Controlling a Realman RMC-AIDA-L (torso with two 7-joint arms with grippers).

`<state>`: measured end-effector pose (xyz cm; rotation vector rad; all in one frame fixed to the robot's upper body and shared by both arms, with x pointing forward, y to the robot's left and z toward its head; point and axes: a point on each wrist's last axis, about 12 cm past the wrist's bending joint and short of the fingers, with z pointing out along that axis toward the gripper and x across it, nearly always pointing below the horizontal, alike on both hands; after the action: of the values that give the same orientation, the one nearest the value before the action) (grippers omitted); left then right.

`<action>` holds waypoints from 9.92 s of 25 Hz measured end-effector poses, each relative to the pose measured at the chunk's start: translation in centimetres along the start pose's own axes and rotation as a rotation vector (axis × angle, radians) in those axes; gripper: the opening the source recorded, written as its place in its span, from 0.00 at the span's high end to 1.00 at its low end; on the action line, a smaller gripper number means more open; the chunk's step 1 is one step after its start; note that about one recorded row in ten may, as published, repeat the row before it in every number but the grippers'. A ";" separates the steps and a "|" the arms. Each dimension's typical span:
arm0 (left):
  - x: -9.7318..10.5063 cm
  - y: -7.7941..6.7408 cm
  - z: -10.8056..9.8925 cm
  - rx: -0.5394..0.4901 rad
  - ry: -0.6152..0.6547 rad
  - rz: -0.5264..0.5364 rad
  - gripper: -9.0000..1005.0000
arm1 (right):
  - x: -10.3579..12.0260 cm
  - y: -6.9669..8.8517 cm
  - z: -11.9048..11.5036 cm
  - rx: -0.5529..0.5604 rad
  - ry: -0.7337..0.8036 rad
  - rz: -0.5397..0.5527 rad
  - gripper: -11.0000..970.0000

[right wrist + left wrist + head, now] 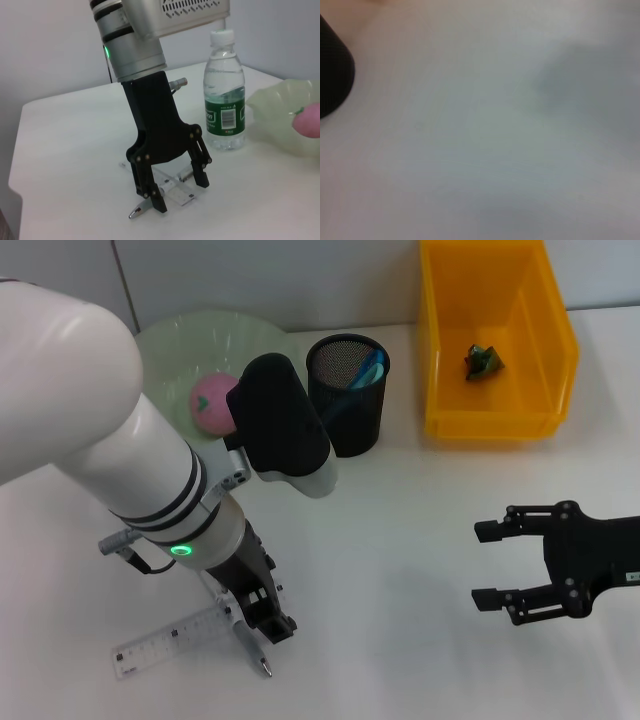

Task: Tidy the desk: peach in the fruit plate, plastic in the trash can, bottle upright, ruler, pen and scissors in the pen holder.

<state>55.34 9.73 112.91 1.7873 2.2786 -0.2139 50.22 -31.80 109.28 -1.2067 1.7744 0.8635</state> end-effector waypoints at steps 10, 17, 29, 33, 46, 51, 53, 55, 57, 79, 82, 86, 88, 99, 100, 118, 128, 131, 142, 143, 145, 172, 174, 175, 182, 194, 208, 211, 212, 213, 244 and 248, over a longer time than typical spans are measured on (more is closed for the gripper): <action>0.2 0.1 0.2 0.000 0.006 0.004 0.22 | 0.0 -0.1 0.1 0.000 0.007 -0.001 0.17; 0.2 0.3 0.2 -0.010 0.007 0.006 0.22 | 0.0 -0.1 0.2 0.000 0.006 -0.001 0.17; 0.2 0.4 0.4 -0.011 0.012 0.018 0.22 | -0.1 0.0 0.3 0.001 0.002 -0.003 0.18; 0.4 0.5 0.5 -0.016 0.021 0.017 0.24 | -0.1 -0.1 0.3 0.004 0.000 -0.002 0.18; 0.3 0.6 0.5 -0.028 0.017 0.028 0.37 | 0.0 0.0 0.3 0.007 -0.003 0.006 0.19; 0.3 0.5 0.5 -0.026 0.017 0.031 0.38 | 0.0 -0.1 0.3 0.007 -0.003 0.007 0.19; 0.3 0.5 0.5 -0.024 0.017 0.032 0.38 | 0.0 -0.1 0.3 0.007 -0.003 0.008 0.20; 0.3 0.4 0.6 -0.020 0.018 0.032 0.38 | 0.0 -0.1 0.3 0.007 -0.003 0.008 0.20; 0.3 0.3 0.6 -0.018 0.019 0.034 0.39 | -0.1 -0.1 0.3 0.007 -0.003 0.008 0.20; 0.3 0.3 0.6 -0.021 0.017 0.028 0.57 | -0.2 -0.3 0.6 0.008 0.003 0.001 0.21; 0.0 0.3 -0.6 -0.024 -0.025 0.016 0.61 | -0.2 -0.3 0.5 0.009 0.002 0.002 0.21; -0.1 0.5 -2.0 -0.028 -0.085 -0.009 0.61 | -0.2 -0.3 0.5 0.013 -0.002 0.005 0.21; -0.1 0.5 -2.0 -0.028 -0.085 -0.009 0.61 | -0.1 -0.3 0.5 0.014 -0.002 0.008 0.22; 1.8 2.2 -10.1 0.068 -0.696 -0.216 0.60 | 0.4 -0.1 0.3 0.033 0.002 0.026 0.22; 2.2 2.3 -10.5 0.087 -0.754 -0.229 0.60 | 0.5 -0.1 0.2 0.034 0.002 0.027 0.22; 6.9 2.6 -4.4 0.076 -1.559 -0.245 0.58 | 0.6 -0.3 1.3 0.079 -0.022 0.039 0.23; 5.5 0.8 -0.3 -0.271 -1.664 -0.304 0.57 | 1.0 -0.2 1.3 0.254 -0.328 -0.019 0.24; 5.1 0.5 0.6 -0.356 -1.655 -0.386 0.57 | 1.3 0.1 2.0 0.315 -0.442 -0.039 0.24; 3.0 -1.6 1.6 -0.474 -1.612 -0.423 0.56 | 0.6 0.6 6.3 0.467 -0.661 -0.121 0.25; 2.8 -1.8 1.7 -0.486 -1.607 -0.420 0.56 | 0.5 0.6 6.6 0.465 -0.665 -0.124 0.25; 2.4 -2.3 1.8 -0.501 -1.597 -0.409 0.56 | 0.2 0.7 7.3 0.461 -0.673 -0.131 0.25; 1.3 -2.9 1.9 -0.574 -1.557 -0.342 0.54 | -3.6 -0.8 12.0 0.489 -0.675 -0.254 0.26; 1.3 -2.9 1.9 -0.575 -1.556 -0.341 0.53 | -3.7 -0.7 12.1 0.498 -0.675 -0.266 0.26; 1.3 -2.9 1.9 -0.576 -1.556 -0.342 0.53 | -3.8 -0.7 12.1 0.500 -0.675 -0.270 0.27; 1.4 -2.9 1.9 -0.576 -1.553 -0.353 0.53 | -3.9 -0.8 12.2 0.499 -0.677 -0.277 0.27; 1.4 -2.8 2.0 -0.576 -1.548 -0.357 0.52 | -4.2 -0.8 12.2 0.499 -0.686 -0.296 0.53; 1.3 -2.8 2.0 -0.573 -1.549 -0.351 0.51 | -4.4 -0.9 12.5 0.500 -0.685 -0.302 0.77; 1.3 -2.8 2.0 -0.573 -1.547 -0.350 0.50 | -4.5 -0.9 12.5 0.502 -0.688 -0.298 0.78; 1.3 -2.8 2.1 -0.573 -1.547 -0.350 0.50 | -4.5 -0.9 12.5 0.502 -0.688 -0.298 0.79; 1.3 -2.8 2.1 -0.573 -1.547 -0.350 0.50 | -4.5 -0.9 12.5 0.502 -0.688 -0.299 0.80; 0.9 -2.9 2.1 -0.551 -1.551 -0.329 0.48 | -4.3 -0.8 12.7 0.504 -0.686 -0.269 0.98; 0.9 -2.9 2.1 -0.547 -1.552 -0.330 0.47 | -4.3 -0.7 12.6 0.501 -0.688 -0.270 0.98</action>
<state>52.51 9.28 110.57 0.4702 1.1919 -0.6502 54.88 -19.42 107.44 -0.6781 1.1331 0.5328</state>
